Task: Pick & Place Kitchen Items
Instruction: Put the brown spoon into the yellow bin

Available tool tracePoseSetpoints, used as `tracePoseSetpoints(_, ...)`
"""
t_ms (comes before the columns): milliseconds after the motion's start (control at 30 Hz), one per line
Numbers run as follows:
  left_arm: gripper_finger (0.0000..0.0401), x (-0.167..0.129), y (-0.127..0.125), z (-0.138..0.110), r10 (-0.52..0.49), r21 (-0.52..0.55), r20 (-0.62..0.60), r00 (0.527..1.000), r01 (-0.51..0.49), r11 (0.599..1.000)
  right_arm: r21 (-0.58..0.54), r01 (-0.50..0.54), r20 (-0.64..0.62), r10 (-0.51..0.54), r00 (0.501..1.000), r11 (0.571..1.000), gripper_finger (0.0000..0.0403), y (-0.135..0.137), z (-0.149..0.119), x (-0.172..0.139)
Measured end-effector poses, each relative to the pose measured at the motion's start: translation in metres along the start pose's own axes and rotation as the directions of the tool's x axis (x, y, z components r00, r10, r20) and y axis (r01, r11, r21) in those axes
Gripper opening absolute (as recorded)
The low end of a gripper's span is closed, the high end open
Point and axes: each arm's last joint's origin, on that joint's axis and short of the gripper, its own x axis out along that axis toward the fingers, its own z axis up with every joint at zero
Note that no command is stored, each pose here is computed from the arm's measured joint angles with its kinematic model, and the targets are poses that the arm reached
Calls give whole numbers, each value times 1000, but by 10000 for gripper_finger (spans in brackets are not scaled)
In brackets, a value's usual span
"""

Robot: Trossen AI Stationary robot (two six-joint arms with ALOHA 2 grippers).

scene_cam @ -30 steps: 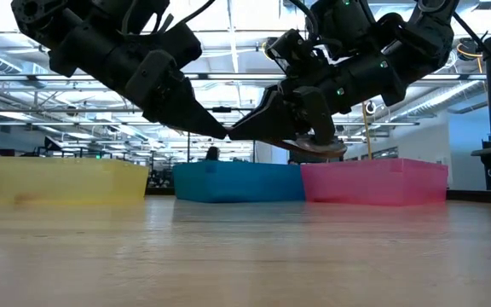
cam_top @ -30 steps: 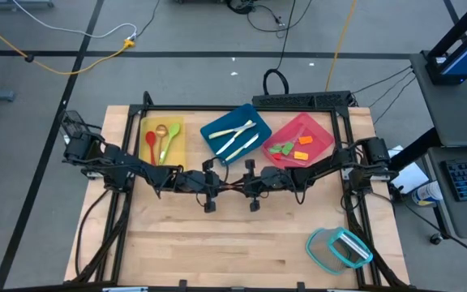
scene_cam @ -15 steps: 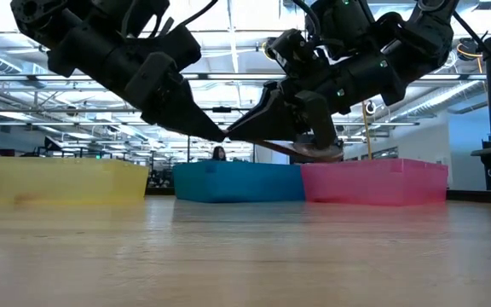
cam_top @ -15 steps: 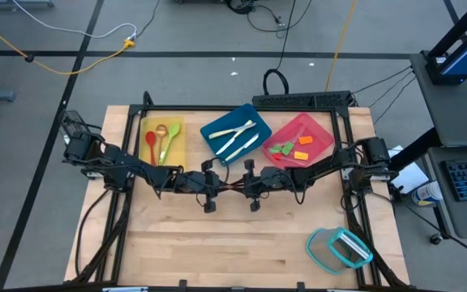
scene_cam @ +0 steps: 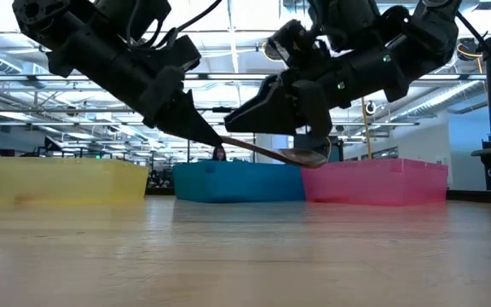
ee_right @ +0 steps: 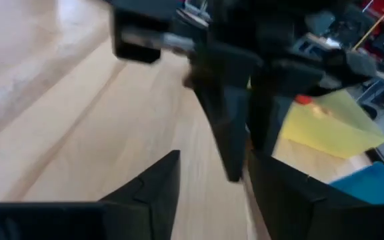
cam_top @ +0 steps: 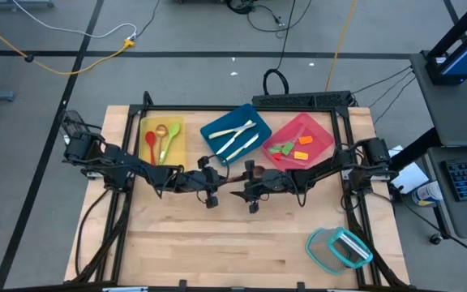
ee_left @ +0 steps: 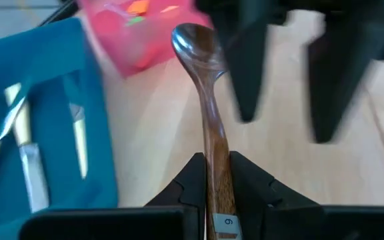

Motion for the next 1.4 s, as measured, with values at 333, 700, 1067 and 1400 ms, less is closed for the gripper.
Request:
tracePoseSetpoints(333, 45, -27, -1, 3, 101, -73, -62, 993, -105, 992, -141, -76, 84, 88, 993, 987, 189, 36, 18, -7)
tracePoseSetpoints(700, 45, -121, 16, 17, 434, -288, 13, 901, -412, 864, -115, -104, 116, 117, 986, 988, 168, 48, 25, -11)
tracePoseSetpoints(1067, 56, -157, 51, -24, 632, -488, -239, 737, -654, 578, -62, -108, 115, 115, 987, 992, 164, 48, 24, -11)
tracePoseSetpoints(1400, 54, -138, 59, -75, 608, -540, -486, 628, -762, 356, -64, -105, 117, 112, 987, 992, 162, 48, 25, -11)
